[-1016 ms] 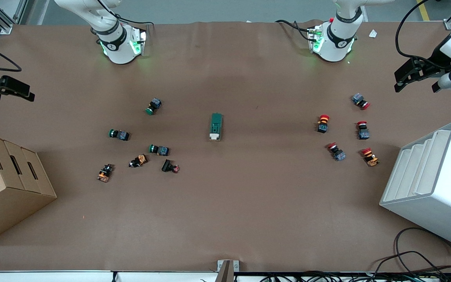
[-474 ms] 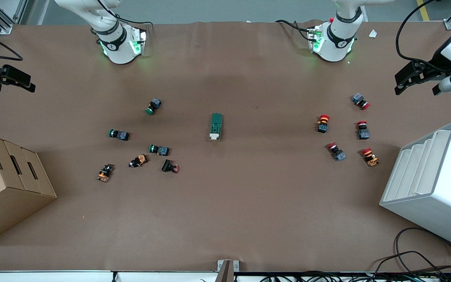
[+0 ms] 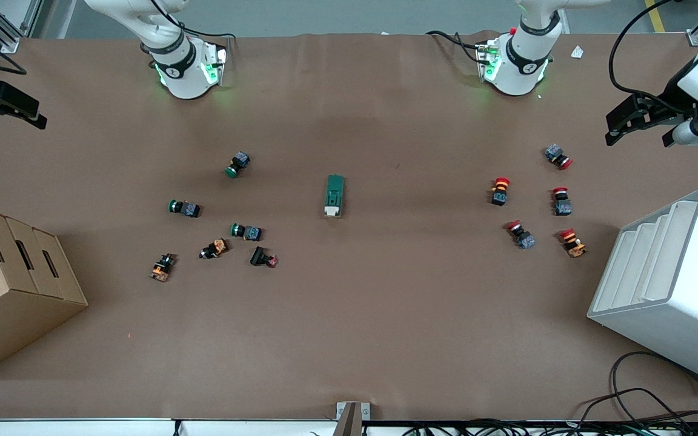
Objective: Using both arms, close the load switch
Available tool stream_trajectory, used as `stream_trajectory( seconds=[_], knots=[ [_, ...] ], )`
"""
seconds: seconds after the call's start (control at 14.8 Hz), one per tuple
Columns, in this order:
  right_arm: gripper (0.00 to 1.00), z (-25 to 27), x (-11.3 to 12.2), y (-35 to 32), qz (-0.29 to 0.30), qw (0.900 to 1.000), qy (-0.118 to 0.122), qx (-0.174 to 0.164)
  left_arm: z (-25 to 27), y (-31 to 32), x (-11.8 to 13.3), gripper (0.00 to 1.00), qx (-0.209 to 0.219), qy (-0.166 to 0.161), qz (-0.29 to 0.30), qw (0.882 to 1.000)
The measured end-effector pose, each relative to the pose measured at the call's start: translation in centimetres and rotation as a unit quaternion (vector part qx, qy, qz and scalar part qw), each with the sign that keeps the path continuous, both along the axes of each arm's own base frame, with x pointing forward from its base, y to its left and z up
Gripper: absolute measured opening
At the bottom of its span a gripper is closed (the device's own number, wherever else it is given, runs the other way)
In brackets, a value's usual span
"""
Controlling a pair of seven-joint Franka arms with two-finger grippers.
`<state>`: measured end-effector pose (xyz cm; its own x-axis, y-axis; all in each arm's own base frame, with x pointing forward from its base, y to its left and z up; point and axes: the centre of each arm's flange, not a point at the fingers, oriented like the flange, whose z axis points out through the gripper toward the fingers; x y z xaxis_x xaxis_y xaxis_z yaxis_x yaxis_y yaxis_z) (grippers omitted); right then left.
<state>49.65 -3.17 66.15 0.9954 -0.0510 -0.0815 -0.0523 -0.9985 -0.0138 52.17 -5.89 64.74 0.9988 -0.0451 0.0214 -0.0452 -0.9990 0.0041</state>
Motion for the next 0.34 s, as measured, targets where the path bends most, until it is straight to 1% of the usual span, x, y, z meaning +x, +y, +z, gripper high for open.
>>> stream_trajectory(
  seconds=[0.34],
  knots=[
    [1.0,0.49,-0.46,-0.1,-0.001,1.0,-0.004,-0.002,-0.01,-0.03,-0.02,1.0,-0.001,0.001,0.0,1.0]
  ],
)
